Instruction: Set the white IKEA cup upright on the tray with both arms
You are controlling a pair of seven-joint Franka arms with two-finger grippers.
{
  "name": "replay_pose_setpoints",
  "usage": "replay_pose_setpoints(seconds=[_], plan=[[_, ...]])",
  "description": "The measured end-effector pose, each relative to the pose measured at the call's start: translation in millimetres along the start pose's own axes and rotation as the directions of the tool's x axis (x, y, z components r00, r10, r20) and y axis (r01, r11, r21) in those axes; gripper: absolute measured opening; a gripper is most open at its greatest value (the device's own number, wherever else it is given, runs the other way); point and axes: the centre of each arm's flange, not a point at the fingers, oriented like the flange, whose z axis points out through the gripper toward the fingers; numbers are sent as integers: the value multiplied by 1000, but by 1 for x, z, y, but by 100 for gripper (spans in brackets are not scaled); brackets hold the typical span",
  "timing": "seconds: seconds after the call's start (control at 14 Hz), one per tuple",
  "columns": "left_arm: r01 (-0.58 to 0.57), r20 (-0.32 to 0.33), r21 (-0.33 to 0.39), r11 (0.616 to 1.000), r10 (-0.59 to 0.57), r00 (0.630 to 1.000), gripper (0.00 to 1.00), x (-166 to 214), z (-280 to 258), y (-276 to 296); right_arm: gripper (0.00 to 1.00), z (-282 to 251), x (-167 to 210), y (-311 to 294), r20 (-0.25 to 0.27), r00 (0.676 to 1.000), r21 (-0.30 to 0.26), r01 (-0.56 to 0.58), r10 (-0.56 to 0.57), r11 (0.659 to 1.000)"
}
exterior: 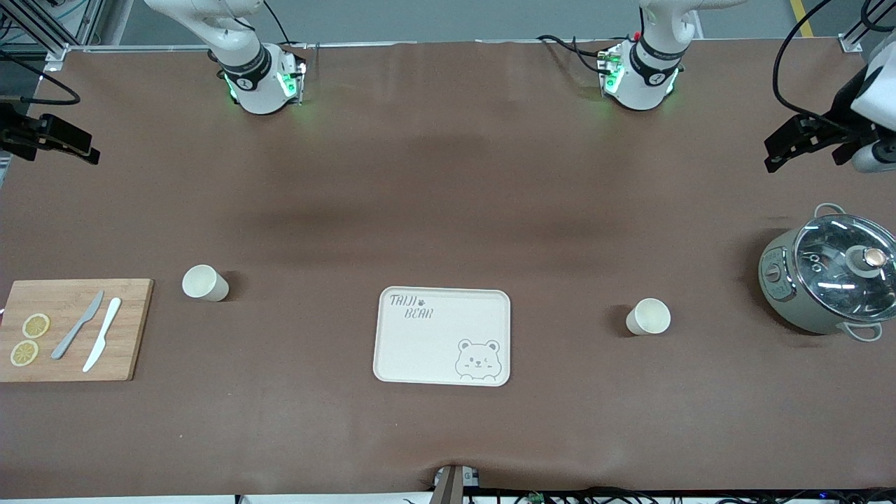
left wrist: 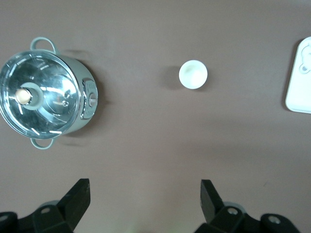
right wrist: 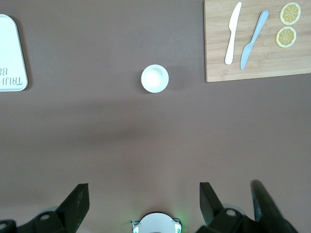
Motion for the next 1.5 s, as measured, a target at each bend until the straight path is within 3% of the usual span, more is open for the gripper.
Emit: replay_pose_setpoints(seconds=[0.14, 0.43, 0.86, 1.5], plan=[[-4, 43, 0, 1000, 4, 999, 100, 16, 29, 3, 100, 0, 0, 0, 0, 1000, 0, 0, 0, 1000], [-3, 67, -8, 1000, 3, 998, 100, 45, 75, 9, 100, 0, 0, 0, 0, 1000, 0, 0, 0, 1000], [59, 11, -25, 998, -59, 998, 100, 59, 144, 10, 100, 0, 0, 0, -1, 1000, 0, 1, -1, 1000], [123, 10, -91, 988, -123, 992, 100, 97, 287, 23, 100, 0, 0, 0, -1, 1000, 0, 0, 0, 1000]])
